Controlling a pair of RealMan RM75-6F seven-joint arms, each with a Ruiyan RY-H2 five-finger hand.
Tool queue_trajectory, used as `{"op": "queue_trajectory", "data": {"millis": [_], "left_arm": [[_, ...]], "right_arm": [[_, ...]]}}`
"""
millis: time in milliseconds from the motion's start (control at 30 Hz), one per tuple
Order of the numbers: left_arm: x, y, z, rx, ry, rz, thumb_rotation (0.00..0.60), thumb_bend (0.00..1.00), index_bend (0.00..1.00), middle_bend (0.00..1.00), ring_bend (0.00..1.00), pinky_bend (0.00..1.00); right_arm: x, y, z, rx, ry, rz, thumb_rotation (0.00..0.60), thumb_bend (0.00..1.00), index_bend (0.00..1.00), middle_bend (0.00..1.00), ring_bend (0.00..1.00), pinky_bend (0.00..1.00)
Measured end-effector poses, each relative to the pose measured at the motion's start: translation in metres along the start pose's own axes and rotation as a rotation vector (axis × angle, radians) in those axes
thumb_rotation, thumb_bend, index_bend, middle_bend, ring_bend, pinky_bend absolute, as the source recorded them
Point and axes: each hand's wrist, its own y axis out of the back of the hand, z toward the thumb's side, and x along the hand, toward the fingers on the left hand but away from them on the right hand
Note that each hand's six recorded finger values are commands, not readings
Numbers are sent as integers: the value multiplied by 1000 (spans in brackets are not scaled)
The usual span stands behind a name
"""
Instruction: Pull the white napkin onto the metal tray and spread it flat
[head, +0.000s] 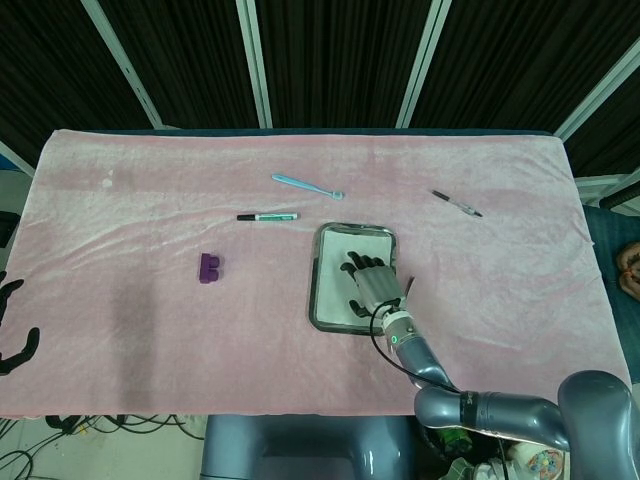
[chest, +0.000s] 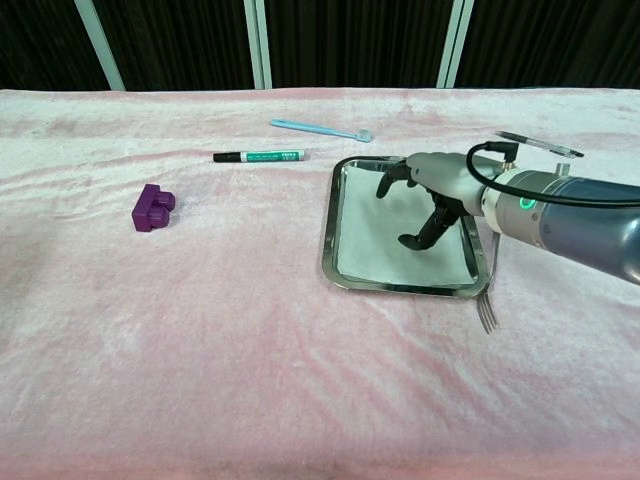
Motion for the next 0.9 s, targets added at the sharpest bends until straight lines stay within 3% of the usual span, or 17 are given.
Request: {"op": "queue_trajectory", "data": {"millis": [233, 433, 700, 900], "left_arm": [[0, 1, 0, 1, -3, 3, 600, 396, 151, 47, 0, 0], [-2, 3, 1, 2, -8, 18, 600, 396, 151, 46, 0, 0], [-5, 4, 5, 20, -26, 35, 600, 396, 151, 46, 0, 0], [-5, 4, 4, 21, -23, 36, 600, 396, 151, 46, 0, 0]], "right_arm": [[22, 33, -14, 57, 51, -123, 600, 237, 167, 61, 101, 166], [68, 58, -55, 123, 64, -258, 600, 220, 105, 50, 91, 165], [155, 59, -139, 75, -60, -409, 600, 217, 95, 49, 90, 164], [200, 48, -178, 77, -161, -449, 600, 216, 92, 49, 90, 164]]}}
